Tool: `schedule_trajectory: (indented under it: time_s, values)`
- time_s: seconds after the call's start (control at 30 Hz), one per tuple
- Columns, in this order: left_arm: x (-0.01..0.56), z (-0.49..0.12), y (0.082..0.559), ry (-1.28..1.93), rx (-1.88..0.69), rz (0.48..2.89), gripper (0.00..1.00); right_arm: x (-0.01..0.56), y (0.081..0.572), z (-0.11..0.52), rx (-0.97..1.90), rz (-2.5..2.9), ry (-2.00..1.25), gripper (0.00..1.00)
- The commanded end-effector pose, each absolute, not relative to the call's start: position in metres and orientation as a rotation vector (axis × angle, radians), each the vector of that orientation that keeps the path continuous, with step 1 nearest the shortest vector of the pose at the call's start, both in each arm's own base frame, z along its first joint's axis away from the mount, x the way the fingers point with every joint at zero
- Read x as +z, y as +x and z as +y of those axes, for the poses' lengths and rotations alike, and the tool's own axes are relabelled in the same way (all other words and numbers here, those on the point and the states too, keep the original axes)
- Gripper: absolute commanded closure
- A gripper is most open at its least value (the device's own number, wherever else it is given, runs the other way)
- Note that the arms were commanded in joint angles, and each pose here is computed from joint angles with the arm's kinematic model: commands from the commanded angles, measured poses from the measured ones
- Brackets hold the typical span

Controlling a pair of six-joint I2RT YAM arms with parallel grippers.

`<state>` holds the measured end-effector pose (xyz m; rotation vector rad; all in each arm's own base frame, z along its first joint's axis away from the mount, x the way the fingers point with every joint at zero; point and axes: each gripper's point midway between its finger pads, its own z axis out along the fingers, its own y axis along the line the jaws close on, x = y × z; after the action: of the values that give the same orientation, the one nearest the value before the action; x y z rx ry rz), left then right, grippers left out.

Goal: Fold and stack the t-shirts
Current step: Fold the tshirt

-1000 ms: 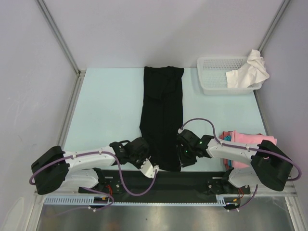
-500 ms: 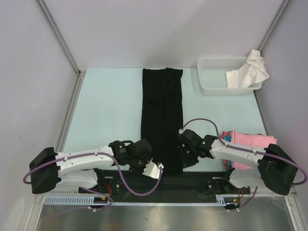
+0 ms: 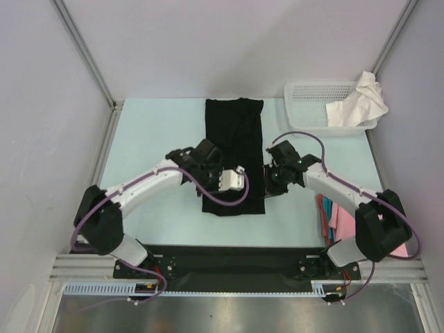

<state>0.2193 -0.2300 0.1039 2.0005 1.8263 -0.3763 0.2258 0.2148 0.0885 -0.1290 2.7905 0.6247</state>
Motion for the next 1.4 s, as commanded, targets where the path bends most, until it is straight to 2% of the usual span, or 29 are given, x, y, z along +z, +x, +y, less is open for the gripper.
schedule_trajectory:
  time_s: [0.0, 0.23, 0.4, 1.03, 1.07, 1.1, 1.13, 1.17, 1.2, 1.23, 1.27, 1.37]
  values:
    - [0.107, -0.235, 0.266, 1.994, -0.347, 1.868, 1.0, 0.111, 0.29, 0.219, 0.608, 2.639, -0.176, 1.0]
    - [0.084, -0.222, 0.34, 1.853, -0.206, 1.971, 1.0, 0.115, 0.369, 0.221, 0.595, 2.558, -0.102, 1.0]
    - [0.091, -0.219, 0.388, 1.658, -0.164, 2.029, 1.0, 0.099, 0.394, 0.221, 0.578, 2.582, -0.072, 1.0]
    - [0.07, -0.217, 0.462, 1.466, -0.06, 2.084, 1.0, 0.073, 0.443, 0.201, 0.526, 2.595, 0.086, 1.0]
    - [0.069, -0.217, 0.464, 1.462, -0.053, 2.084, 1.0, 0.072, 0.445, 0.2, 0.52, 2.592, 0.093, 0.99]
    - [0.066, -0.216, 0.464, 1.466, -0.047, 2.091, 1.0, 0.069, 0.448, 0.2, 0.519, 2.592, 0.1, 0.94]
    - [0.065, -0.215, 0.465, 1.465, -0.041, 2.093, 1.0, 0.071, 0.452, 0.198, 0.526, 2.584, 0.108, 0.83]
    - [0.064, -0.214, 0.466, 1.462, -0.031, 2.102, 1.0, 0.071, 0.456, 0.197, 0.524, 2.579, 0.114, 0.79]
    - [0.064, -0.21, 0.468, 1.435, -0.013, 2.124, 0.92, 0.072, 0.458, 0.193, 0.515, 2.577, 0.132, 0.72]
    - [0.065, -0.209, 0.469, 1.419, -0.005, 2.132, 0.8, 0.075, 0.461, 0.19, 0.514, 2.57, 0.146, 0.59]
    - [0.067, -0.208, 0.47, 1.372, -0.001, 2.153, 0.61, 0.08, 0.467, 0.181, 0.515, 2.548, 0.179, 0.55]
    - [0.098, -0.206, 0.486, 1.201, -0.004, 2.134, 0.4, 0.106, 0.476, 0.169, 0.478, 2.472, 0.18, 0.46]
